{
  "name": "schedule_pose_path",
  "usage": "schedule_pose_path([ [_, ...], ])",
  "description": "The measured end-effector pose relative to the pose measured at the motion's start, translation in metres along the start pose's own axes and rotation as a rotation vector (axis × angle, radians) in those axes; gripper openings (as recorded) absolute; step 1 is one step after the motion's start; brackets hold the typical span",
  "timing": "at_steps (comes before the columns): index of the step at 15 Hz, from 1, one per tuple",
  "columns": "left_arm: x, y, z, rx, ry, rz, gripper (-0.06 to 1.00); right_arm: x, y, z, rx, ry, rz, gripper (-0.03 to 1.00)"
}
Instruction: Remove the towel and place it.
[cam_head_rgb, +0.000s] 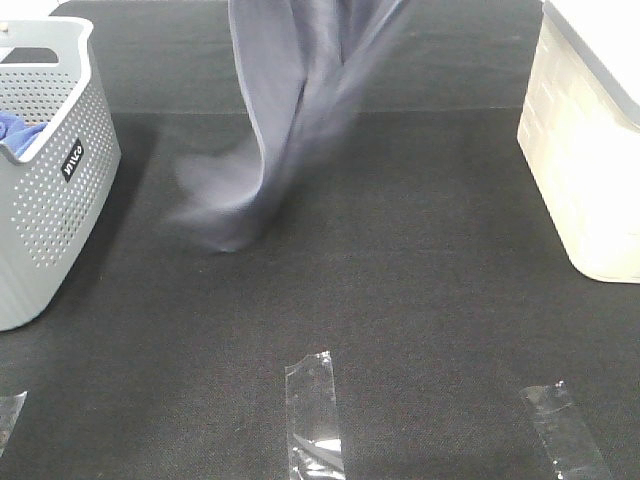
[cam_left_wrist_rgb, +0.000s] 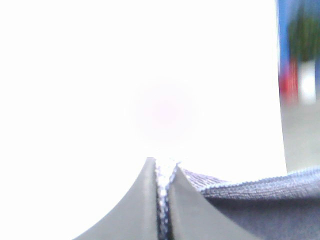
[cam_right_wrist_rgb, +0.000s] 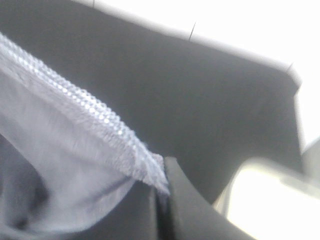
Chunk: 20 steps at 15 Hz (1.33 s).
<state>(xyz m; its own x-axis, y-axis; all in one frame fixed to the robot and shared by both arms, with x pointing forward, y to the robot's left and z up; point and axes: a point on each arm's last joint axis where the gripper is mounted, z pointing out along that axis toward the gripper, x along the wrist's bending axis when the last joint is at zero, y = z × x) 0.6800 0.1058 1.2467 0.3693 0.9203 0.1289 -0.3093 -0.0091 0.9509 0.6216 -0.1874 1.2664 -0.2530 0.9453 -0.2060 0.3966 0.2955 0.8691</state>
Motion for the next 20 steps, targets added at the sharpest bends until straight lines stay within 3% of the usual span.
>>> schedule_pose_path([
  [1,0.001,0.010,-0.002,-0.081,0.003,0.000,0.00,-0.005,0.015,-0.017,-0.086,-0.017,0.008,0.00],
  [3,0.002,0.022,-0.006,-0.117,0.006,0.000,0.00,-0.011,0.029,-0.040,-0.162,-0.031,0.021,0.00],
  [5,0.005,0.035,-0.015,-0.035,0.007,0.001,0.00,-0.011,0.027,-0.047,-0.121,-0.016,0.031,0.00],
  [8,0.004,0.015,-0.024,0.303,-0.003,-0.007,0.00,-0.002,0.002,-0.031,0.117,0.051,0.037,0.00],
  [10,0.002,-0.009,-0.034,0.580,-0.020,-0.029,0.00,0.003,-0.007,-0.023,0.182,0.081,0.041,0.00],
  [12,-0.001,-0.018,-0.042,0.711,-0.038,-0.036,0.00,0.007,-0.009,-0.019,0.202,0.095,0.046,0.00],
  [15,0.001,-0.034,-0.037,0.749,-0.029,0.084,0.00,0.014,-0.019,0.010,0.262,0.104,0.037,0.00],
  [17,0.010,-0.063,-0.022,0.726,0.007,0.176,0.00,0.021,-0.031,0.049,0.283,0.093,0.023,0.00],
  [20,0.040,-0.116,0.007,0.562,0.059,0.228,0.00,0.029,-0.037,0.108,0.139,0.061,-0.002,0.00],
])
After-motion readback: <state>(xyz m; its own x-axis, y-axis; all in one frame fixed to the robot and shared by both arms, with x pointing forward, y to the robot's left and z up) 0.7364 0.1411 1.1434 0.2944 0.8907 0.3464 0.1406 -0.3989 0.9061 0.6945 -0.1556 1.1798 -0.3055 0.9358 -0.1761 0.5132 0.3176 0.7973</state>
